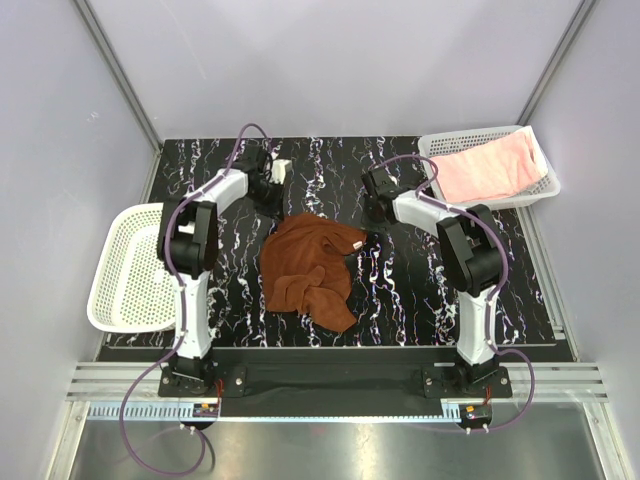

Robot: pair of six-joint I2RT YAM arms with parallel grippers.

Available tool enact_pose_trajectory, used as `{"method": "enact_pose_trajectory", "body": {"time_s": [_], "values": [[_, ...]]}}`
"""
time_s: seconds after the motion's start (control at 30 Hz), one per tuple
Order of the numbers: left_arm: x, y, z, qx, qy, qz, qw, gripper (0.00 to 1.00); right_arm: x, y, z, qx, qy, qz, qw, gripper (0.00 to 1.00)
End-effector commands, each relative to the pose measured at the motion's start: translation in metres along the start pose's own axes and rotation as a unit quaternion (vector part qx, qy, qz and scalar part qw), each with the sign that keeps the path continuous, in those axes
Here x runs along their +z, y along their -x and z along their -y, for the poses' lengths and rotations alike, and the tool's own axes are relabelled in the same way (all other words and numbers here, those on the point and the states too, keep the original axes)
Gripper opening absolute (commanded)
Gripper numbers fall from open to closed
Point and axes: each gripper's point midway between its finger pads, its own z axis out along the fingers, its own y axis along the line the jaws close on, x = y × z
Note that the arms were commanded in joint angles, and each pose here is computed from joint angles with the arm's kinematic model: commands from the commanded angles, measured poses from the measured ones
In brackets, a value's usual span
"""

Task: Fold and stack the towels
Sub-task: Flatten out the crumpled towel

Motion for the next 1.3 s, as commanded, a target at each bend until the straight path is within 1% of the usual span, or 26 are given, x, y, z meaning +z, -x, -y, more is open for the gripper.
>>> {"method": "enact_pose_trajectory", "body": {"time_s": [0.0, 0.07, 0.2, 0.23, 0.33, 0.37, 0.4, 0.47, 0.5, 0.57, 0.6, 0.63, 0.67, 0.7, 0.73, 0.77, 0.8, 0.83, 0.87, 0.9, 0.97, 1.0, 1.03, 1.1, 1.2, 1.27], "values": [[-0.033, 0.033, 0.033, -0.006, -0.058, 0.071, 0.996, 0.00, 0.012, -0.023, 0.021, -0.039, -0.061, -0.039, 0.997, 0.01], [-0.048, 0.046, 0.045, -0.025, -0.072, 0.101, 0.992, 0.00, 0.000, -0.005, 0.027, -0.054, -0.080, -0.026, 0.995, 0.00], [-0.094, 0.066, 0.058, -0.017, -0.061, 0.150, 0.987, 0.00, -0.058, 0.067, 0.016, -0.075, -0.089, 0.071, 0.991, 0.00], [-0.111, 0.075, 0.059, -0.009, -0.047, 0.168, 0.985, 0.00, -0.087, 0.090, 0.023, -0.083, -0.115, 0.116, 0.983, 0.00], [-0.173, 0.095, 0.064, 0.000, -0.009, 0.231, 0.973, 0.00, -0.155, 0.136, 0.035, -0.091, -0.164, 0.198, 0.962, 0.00], [-0.210, 0.105, 0.075, 0.013, -0.007, 0.276, 0.961, 0.00, -0.178, 0.151, 0.032, -0.091, -0.161, 0.225, 0.957, 0.00], [-0.228, 0.109, 0.079, 0.016, -0.002, 0.297, 0.955, 0.00, -0.207, 0.162, 0.030, -0.088, -0.151, 0.255, 0.951, 0.00], [-0.265, 0.115, 0.094, 0.027, -0.002, 0.337, 0.941, 0.00, -0.244, 0.175, 0.026, -0.092, -0.135, 0.293, 0.942, 0.00], [-0.292, 0.113, 0.107, 0.040, -0.012, 0.360, 0.932, 0.00, -0.281, 0.179, 0.025, -0.082, -0.116, 0.326, 0.935, 0.00], [-0.310, 0.104, 0.125, 0.051, -0.038, 0.365, 0.929, 0.00, -0.309, 0.174, 0.020, -0.090, -0.080, 0.347, 0.930, 0.00], [-0.328, 0.093, 0.143, 0.065, -0.062, 0.374, 0.923, 0.00, -0.347, 0.170, 0.023, -0.081, -0.055, 0.381, 0.919, 0.00], [-0.332, 0.085, 0.149, 0.060, -0.070, 0.376, 0.922, 0.00, -0.361, 0.166, 0.015, -0.082, -0.017, 0.398, 0.914, 0.00], [-0.340, 0.078, 0.158, 0.068, -0.080, 0.387, 0.916, 0.00, -0.356, 0.150, 0.020, -0.087, -0.006, 0.391, 0.916, 0.00], [-0.325, 0.061, 0.162, 0.066, -0.100, 0.370, 0.921, 0.00, -0.394, 0.138, 0.022, -0.081, 0.029, 0.424, 0.901, 0.00], [-0.346, 0.048, 0.178, 0.077, -0.119, 0.392, 0.909, 0.00, -0.408, 0.129, 0.013, -0.081, 0.077, 0.437, 0.892, 0.00], [-0.351, 0.043, 0.186, 0.087, -0.135, 0.408, 0.899, 0.00, -0.399, 0.111, 0.014, -0.089, 0.097, 0.428, 0.894, 0.00], [-0.343, 0.029, 0.193, 0.089, -0.161, 0.399, 0.898, 0.00, -0.435, 0.095, 0.016, -0.090, 0.140, 0.461, 0.872, 0.00], [-0.362, 0.015, 0.209, 0.089, -0.188, 0.419, 0.884, 0.00, -0.456, 0.083, -0.002, -0.119, 0.209, 0.480, 0.844, 0.00], [-0.379, 0.013, 0.227, 0.114, -0.226, 0.445, 0.859, 0.00, -0.449, 0.067, -0.003, -0.126, 0.232, 0.476, 0.839, 0.00], [-0.376, 0.000, 0.240, 0.118, -0.262, 0.440, 0.851, 0.00, -0.480, 0.050, -0.002, -0.130, 0.272, 0.501, 0.811, 0.00], [-0.410, -0.016, 0.270, 0.139, -0.313, 0.468, 0.815, 0.00, -0.498, 0.039, 0.004, -0.114, 0.293, 0.519, 0.795, 0.00], [-0.415, -0.023, 0.281, 0.144, -0.326, 0.467, 0.809, 0.00, -0.515, 0.030, 0.009, -0.107, 0.304, 0.532, 0.783, 0.00], [-0.426, -0.026, 0.288, 0.158, -0.327, 0.474, 0.802, 0.00, -0.521, 0.026, 0.011, -0.105, 0.310, 0.534, 0.780, 0.00], [-0.434, -0.035, 0.293, 0.160, -0.324, 0.467, 0.807, 0.00, -0.541, 0.020, 0.014, -0.104, 0.321, 0.544, 0.768, 0.00], [-0.455, -0.042, 0.299, 0.172, -0.320, 0.475, 0.801, 0.00, -0.564, 0.014, 0.009, -0.113, 0.344, 0.544, 0.757, 0.00], [-0.472, -0.046, 0.303, 0.176, -0.320, 0.486, 0.794, 0.00, -0.583, 0.012, 0.007, -0.112, 0.362, 0.554, 0.741, 0.00]]}}
